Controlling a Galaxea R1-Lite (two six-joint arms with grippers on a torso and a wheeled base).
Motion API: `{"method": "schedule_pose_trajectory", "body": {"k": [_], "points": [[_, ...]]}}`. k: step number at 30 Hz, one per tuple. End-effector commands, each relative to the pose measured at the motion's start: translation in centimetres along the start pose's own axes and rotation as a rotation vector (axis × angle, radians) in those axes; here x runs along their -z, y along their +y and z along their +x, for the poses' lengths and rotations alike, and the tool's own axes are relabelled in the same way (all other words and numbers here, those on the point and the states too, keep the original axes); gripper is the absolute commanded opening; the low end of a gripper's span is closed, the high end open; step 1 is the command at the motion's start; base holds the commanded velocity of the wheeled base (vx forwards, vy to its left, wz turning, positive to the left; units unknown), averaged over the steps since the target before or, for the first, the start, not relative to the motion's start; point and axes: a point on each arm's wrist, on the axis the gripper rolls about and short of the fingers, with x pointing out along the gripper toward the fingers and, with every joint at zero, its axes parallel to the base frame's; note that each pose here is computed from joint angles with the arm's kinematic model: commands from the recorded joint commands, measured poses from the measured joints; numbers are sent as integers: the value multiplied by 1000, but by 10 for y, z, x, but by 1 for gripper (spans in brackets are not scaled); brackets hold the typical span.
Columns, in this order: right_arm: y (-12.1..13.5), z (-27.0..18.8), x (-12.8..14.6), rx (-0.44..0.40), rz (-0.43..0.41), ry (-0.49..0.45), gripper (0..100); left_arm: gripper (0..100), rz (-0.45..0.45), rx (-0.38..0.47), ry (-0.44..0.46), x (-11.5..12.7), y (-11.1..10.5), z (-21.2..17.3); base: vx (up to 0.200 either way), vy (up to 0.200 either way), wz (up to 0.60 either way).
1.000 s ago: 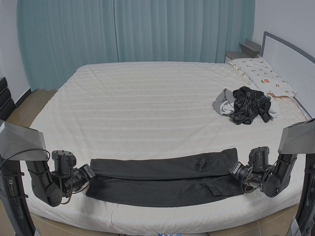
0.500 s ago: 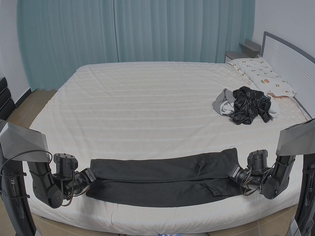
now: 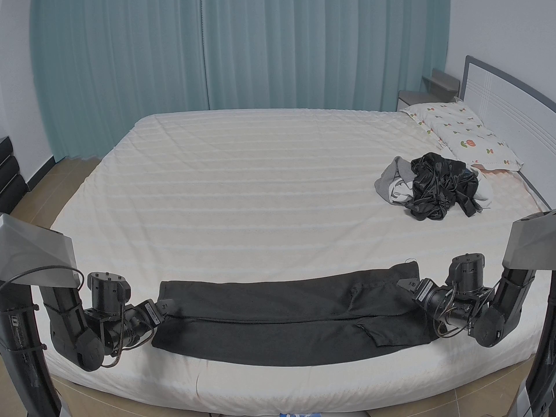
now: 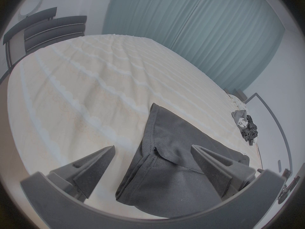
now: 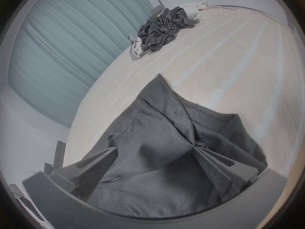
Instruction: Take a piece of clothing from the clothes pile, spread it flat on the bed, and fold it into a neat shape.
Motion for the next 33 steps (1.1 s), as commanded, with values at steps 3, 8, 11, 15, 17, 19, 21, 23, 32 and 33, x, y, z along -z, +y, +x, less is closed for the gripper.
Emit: {"method": "schedule_pose_trajectory", "body": {"k": [3,8,11,15,17,19,21,23,32,33], "points": [[2,-11,-4,-32,44,10,100,100,25,30,39,4,4,-13,0,0,0],[-1,-14,0,-41,48,50,100,100,56,81,101,9,6,-14,0,0,0],[-3,-15,1,-35,48,57,100,100,73,97,136,11,10,-11,0,0,0],[-5,-18,3,-27,50,68,100,100,78,141,191,14,15,-12,0,0,0],[-5,-19,3,-44,50,60,100,100,94,137,194,13,19,-7,0,0,0],[-6,-21,4,-60,50,50,100,100,114,129,207,15,22,-4,0,0,0],[-6,-22,4,-66,47,46,100,100,125,124,215,17,23,-3,0,0,0],[-7,-23,6,-74,47,41,100,100,133,124,216,19,25,1,0,0,0],[-9,-25,7,-77,48,56,100,0,125,108,186,20,33,-4,0,0,0],[-9,-25,7,-77,48,54,100,0,124,103,190,20,34,-6,0,0,0]]}}
